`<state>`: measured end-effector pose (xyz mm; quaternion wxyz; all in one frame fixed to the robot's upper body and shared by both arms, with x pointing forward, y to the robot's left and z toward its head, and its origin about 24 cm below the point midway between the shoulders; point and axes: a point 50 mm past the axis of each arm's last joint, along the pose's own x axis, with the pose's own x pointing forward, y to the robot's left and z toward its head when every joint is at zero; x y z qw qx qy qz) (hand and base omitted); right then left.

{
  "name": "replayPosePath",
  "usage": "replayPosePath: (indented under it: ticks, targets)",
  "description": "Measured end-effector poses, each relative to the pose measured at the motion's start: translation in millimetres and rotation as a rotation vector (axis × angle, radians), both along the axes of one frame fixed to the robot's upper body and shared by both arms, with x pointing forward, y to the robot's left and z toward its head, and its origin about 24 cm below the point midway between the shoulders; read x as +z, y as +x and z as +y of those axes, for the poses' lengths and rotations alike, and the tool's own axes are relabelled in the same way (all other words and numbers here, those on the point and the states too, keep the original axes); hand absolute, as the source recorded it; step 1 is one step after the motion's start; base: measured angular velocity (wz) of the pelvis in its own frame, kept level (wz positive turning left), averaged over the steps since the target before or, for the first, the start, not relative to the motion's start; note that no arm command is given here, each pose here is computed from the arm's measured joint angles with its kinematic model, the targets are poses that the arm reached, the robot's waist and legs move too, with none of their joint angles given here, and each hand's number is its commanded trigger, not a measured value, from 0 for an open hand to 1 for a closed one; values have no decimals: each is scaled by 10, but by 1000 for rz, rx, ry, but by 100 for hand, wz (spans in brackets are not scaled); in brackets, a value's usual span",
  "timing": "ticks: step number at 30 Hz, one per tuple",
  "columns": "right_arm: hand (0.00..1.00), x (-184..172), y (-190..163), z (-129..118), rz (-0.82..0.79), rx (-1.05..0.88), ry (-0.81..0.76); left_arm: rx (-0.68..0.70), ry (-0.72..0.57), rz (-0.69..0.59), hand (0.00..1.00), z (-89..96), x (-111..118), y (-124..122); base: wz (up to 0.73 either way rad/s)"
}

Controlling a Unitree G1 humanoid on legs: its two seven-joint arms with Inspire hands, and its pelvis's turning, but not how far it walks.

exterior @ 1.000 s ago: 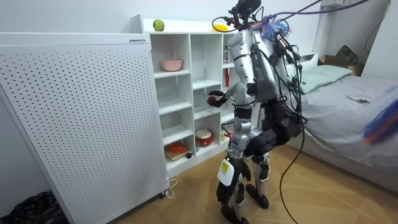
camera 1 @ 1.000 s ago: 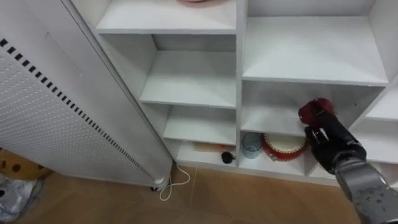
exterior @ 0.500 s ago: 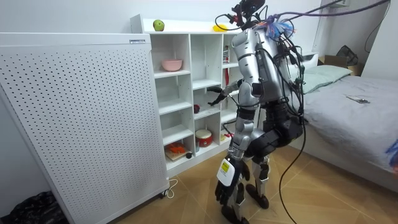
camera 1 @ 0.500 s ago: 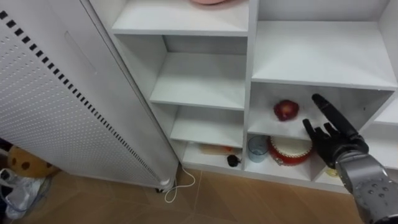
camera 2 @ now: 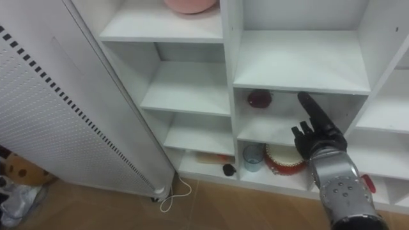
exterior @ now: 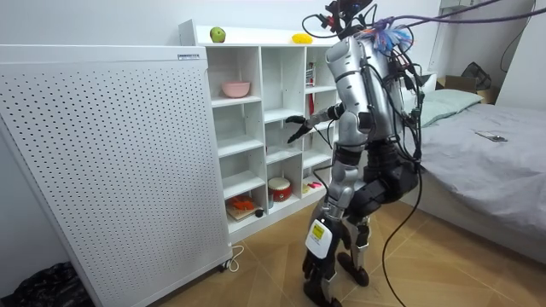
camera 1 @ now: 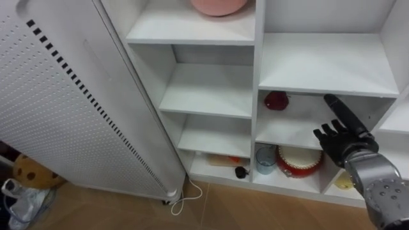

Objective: Arrange fruit in the closet

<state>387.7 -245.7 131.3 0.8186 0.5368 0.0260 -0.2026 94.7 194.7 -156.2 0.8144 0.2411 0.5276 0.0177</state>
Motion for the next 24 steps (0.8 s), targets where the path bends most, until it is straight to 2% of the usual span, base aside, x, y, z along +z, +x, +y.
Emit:
replayPosePath:
  ticks: [8,11,17,19,24]
  targets:
    - [0,-29,-5,-12,9,-2,-2,-7,-12,-11,0,-21,15,34,0]
    - [0,-196,-45,-81,31,-5,-8,-14,-21,-7,0,-31,12,32,0]
    - [0,-960,-406,-313,215,-34,-15,-7,-10,34,0,59,-18,-40,0]
    - [0,-1312,-673,-437,342,-42,-60,9,-6,38,0,128,-21,-59,0]
    - [0,-1819,-1209,-571,518,-15,-134,66,0,51,0,277,-27,-66,3]
